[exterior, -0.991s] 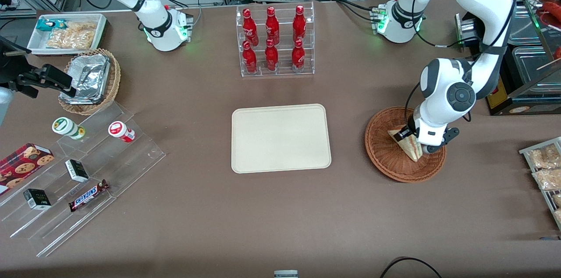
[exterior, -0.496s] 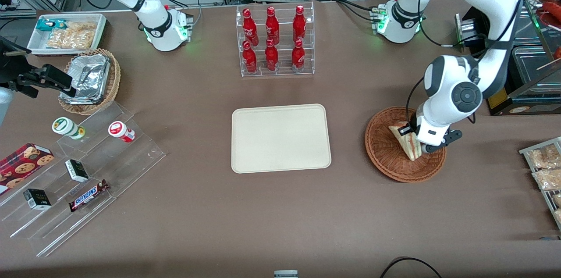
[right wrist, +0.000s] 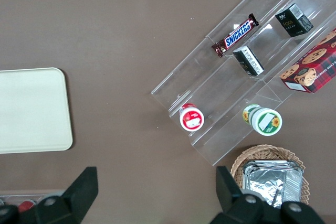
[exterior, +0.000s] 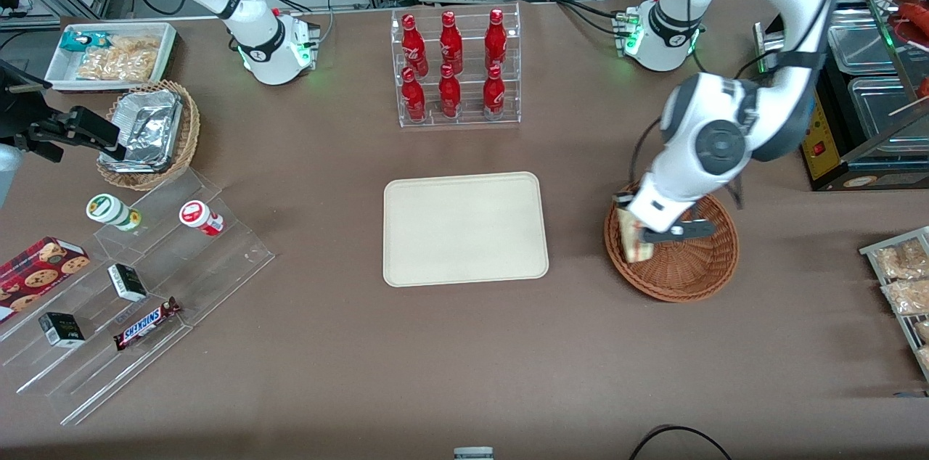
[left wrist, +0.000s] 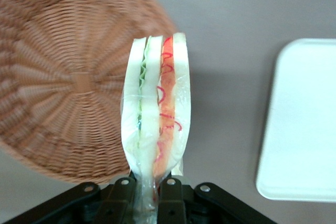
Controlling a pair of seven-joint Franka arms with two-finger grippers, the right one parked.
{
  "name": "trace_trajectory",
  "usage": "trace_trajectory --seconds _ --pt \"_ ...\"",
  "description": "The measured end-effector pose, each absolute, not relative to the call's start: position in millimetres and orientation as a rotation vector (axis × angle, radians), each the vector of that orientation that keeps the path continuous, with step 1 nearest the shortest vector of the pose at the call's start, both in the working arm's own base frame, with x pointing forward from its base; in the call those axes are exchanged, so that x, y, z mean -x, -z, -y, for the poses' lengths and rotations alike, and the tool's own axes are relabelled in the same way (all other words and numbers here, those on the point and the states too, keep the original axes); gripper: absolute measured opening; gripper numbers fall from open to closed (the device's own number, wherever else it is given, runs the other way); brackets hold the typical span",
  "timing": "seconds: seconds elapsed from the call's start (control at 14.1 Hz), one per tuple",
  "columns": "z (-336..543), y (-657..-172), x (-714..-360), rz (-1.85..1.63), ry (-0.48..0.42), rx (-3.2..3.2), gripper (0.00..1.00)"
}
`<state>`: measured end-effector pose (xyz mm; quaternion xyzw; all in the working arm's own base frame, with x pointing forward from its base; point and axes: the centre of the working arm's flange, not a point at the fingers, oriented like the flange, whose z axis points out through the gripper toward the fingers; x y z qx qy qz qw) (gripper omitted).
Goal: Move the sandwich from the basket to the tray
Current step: 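Carry the sandwich with the left gripper over the cream tray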
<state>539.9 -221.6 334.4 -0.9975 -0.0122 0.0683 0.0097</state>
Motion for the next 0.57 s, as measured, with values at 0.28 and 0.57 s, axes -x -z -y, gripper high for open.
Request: trace_trajectory --seconds 0.28,0.57 --pt "309 -317 -542 -0.005 -0.228 3.113 0.15" --pt "393 -297 -533 0.013 -0.221 3.119 0.15"
